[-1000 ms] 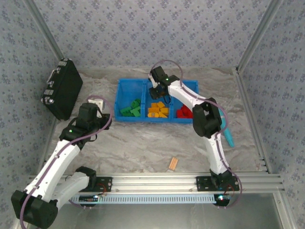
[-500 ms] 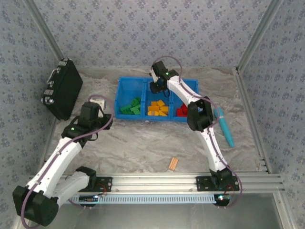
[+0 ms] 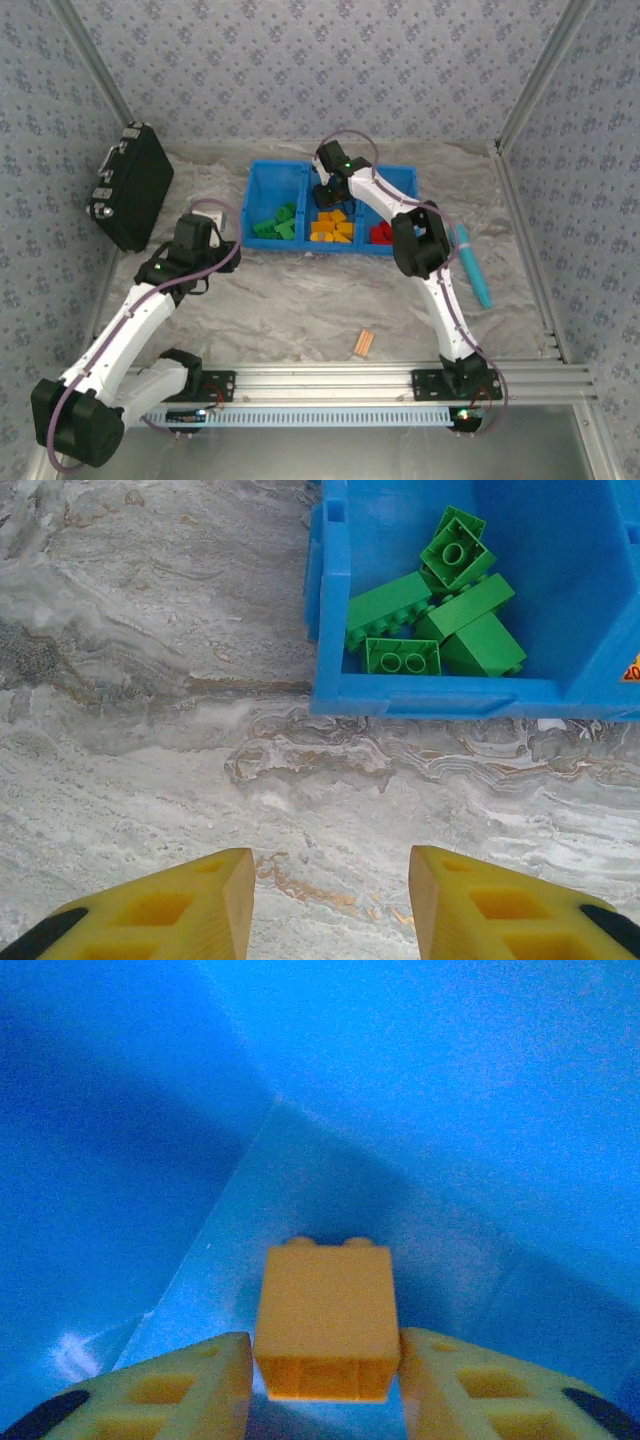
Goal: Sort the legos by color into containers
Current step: Place the lego in the container, then reset both arms
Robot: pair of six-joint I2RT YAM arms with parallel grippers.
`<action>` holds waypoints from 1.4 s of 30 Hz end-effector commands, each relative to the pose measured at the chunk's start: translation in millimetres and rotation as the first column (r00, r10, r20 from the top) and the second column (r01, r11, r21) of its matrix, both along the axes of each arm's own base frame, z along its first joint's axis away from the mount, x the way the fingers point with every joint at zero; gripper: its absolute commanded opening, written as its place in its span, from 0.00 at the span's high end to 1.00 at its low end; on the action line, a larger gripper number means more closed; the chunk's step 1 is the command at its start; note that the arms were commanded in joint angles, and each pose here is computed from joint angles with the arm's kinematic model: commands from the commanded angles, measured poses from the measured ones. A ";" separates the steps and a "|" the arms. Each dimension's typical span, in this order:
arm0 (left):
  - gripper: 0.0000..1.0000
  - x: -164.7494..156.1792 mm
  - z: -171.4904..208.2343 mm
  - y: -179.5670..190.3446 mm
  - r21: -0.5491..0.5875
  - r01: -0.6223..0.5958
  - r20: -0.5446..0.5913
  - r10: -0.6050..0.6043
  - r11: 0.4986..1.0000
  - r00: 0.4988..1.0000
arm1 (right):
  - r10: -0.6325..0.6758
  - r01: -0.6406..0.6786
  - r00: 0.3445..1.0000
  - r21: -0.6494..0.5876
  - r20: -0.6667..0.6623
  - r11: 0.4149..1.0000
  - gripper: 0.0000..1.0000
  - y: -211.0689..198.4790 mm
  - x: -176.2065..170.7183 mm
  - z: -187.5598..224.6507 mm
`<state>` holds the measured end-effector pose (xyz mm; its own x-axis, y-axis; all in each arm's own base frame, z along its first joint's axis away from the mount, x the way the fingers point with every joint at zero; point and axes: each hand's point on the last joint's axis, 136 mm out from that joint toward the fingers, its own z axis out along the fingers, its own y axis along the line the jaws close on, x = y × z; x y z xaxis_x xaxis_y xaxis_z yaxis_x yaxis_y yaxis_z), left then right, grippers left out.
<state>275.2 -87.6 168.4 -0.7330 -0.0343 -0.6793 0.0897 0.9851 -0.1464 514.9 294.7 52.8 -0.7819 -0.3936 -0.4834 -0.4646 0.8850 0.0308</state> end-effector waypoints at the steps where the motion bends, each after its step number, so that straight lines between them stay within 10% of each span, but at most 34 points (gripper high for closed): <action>1: 0.55 2.0 1.1 0.1 -0.017 -0.010 0.005 0.010 1.000 1.000 | 0.008 -0.008 1.000 -0.021 0.001 1.000 0.54 0.6 -13.8 13.5; 11: 0.23 8.1 -9.4 16.6 0.035 -0.100 0.025 0.099 0.994 0.995 | 0.035 -0.034 0.998 -0.025 0.054 0.999 0.45 0.4 -32.4 49.4; 18: 0.12 40.1 38.5 55.3 0.172 -0.242 0.260 0.193 0.955 0.946 | 0.070 -0.071 0.989 0.005 0.129 0.997 0.35 1.0 -47.4 94.4; 24: 0.09 77.9 7.1 89.8 0.298 -0.375 0.408 0.238 0.878 0.881 | 0.084 -0.088 0.977 0.009 0.198 0.996 0.33 -7.9 -61.3 135.9; 30: 0.07 99.0 -44.6 118.7 0.082 -0.362 0.410 0.300 0.928 0.861 | 0.046 -0.036 0.957 -0.040 0.285 0.999 0.25 -41.5 -85.7 163.9; 42: 0.00 111.1 -75.2 123.8 0.053 -0.338 0.473 0.275 0.940 0.837 | -0.245 0.267 0.901 -0.011 0.358 0.964 0.04 -168.4 -146.1 133.5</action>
